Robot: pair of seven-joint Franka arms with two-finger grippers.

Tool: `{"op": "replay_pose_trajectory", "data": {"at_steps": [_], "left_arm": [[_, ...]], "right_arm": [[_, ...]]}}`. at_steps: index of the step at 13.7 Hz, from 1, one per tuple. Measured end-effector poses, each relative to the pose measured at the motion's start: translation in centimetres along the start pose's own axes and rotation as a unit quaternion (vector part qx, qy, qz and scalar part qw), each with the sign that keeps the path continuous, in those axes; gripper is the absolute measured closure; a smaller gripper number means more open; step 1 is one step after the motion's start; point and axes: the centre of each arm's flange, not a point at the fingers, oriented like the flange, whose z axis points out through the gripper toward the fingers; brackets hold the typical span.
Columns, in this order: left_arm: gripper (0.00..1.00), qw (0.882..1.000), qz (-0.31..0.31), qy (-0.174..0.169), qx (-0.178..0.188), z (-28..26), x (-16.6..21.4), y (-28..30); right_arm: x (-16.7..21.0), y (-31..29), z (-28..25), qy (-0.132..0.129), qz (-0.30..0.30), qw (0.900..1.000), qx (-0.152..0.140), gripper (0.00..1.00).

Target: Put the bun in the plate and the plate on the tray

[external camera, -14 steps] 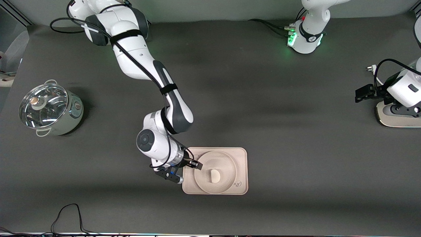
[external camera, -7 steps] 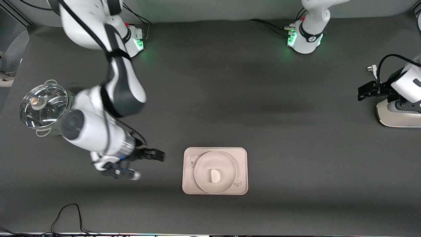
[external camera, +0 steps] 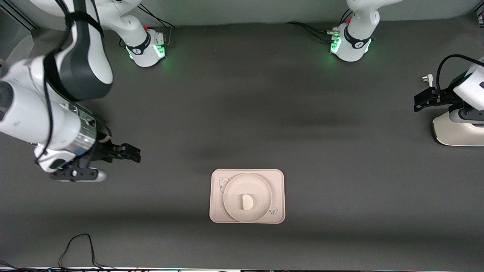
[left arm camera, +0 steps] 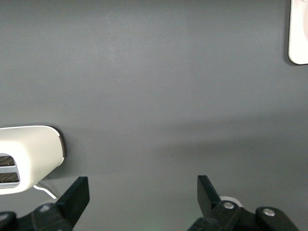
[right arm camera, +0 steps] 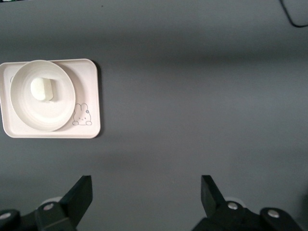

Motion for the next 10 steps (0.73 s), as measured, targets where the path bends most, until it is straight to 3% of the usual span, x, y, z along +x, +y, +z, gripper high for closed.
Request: {"op": "replay_pose_trajectory", "data": {"at_steps": [4,7,10], "left_arm": [[0.00,1.000,-0.008,0.003,0.000,-0.3,-0.1,0.6],[0.00,1.000,-0.016,0.003,-0.001,-0.3,-0.2,-0.2],[0.00,0.999,-0.031,0.003,-0.004,-0.2,-0.3,-1.9]], "right_arm": [[-1.9,4.1,-3.0,-0.002,0.010,1.000,0.001,0.00],[-3.9,10.9,-3.2,-0.016,-0.005,1.000,0.010,0.00],[-6.8,15.1,-3.9,-0.018,-0.027,0.999,-0.002,0.00]]}}
